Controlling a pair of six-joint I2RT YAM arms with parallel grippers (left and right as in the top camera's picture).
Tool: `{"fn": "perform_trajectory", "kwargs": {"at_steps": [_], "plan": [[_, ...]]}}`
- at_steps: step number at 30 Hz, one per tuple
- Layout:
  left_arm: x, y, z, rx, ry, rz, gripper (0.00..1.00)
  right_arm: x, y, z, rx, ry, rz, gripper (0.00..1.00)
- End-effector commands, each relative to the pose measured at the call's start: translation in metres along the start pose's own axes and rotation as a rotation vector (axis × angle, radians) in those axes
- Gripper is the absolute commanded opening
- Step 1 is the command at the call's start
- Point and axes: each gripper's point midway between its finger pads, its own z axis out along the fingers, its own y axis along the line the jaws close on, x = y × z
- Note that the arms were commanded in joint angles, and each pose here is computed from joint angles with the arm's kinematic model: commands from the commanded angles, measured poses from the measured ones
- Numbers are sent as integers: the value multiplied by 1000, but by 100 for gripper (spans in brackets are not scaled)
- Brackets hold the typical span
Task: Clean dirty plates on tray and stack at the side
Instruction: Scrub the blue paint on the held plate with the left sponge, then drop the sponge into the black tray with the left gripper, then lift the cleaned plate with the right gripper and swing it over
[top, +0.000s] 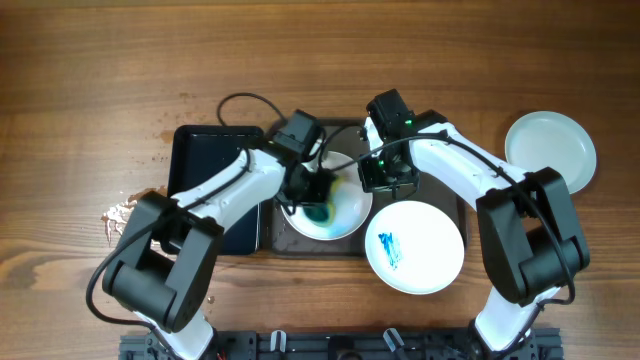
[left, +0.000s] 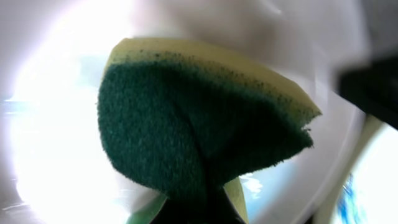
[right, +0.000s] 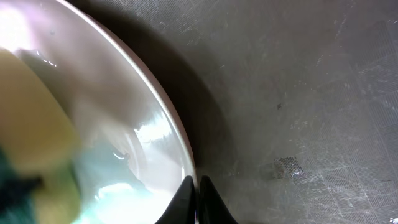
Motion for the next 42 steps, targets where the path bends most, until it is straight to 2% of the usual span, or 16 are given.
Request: {"fn": "perform_trajectory", "kwargs": {"at_steps": [1,7,9,13,19,25,26,27,28,29,30,31,33,35,38,42], "plan": [[-11,37,-7,-148,-53,-109,4,0,-7,-2,31,-6,5,4],[-27,26,-75,-172,-181,-121,4,-1,-6,-2,30,-9,5,4],[-25,53,-108,-242,-231,-209,4,-2,-6,-2,29,-14,4,4],[-10,107,-125,-298,-174,-381,4,-3,-6,-2,29,-16,3,4],[-6,144,-120,-282,-101,-419,4,-3,-6,-2,29,-17,3,4],[-7,161,-79,-302,-3,-437,4,-2,-6,-2,29,-15,4,4],[-6,163,-72,-306,13,-441,8,-2,-6,-2,29,-14,3,4],[-5,164,-70,-307,22,-443,19,-2,-6,-2,29,-13,4,4],[-5,164,-69,-308,25,-443,38,-2,-6,-2,29,-12,3,4],[-5,164,-69,-308,26,-443,61,-2,-6,-2,29,-13,1,4],[-5,164,-69,-308,26,-443,71,-2,-6,-2,30,-13,0,5],[-3,164,-70,-309,33,-445,84,-2,-6,-2,29,-15,-7,4],[-1,158,-86,-308,28,-444,100,-3,-6,-2,29,-15,-21,5],[-7,148,-111,-296,-33,-434,100,-3,-6,-2,29,-17,-23,5],[-14,129,-165,-261,-205,-400,100,-5,-5,-2,27,-25,-26,5],[-5,107,-223,-221,-395,-356,100,-13,-2,-9,23,-45,-83,5]]}}
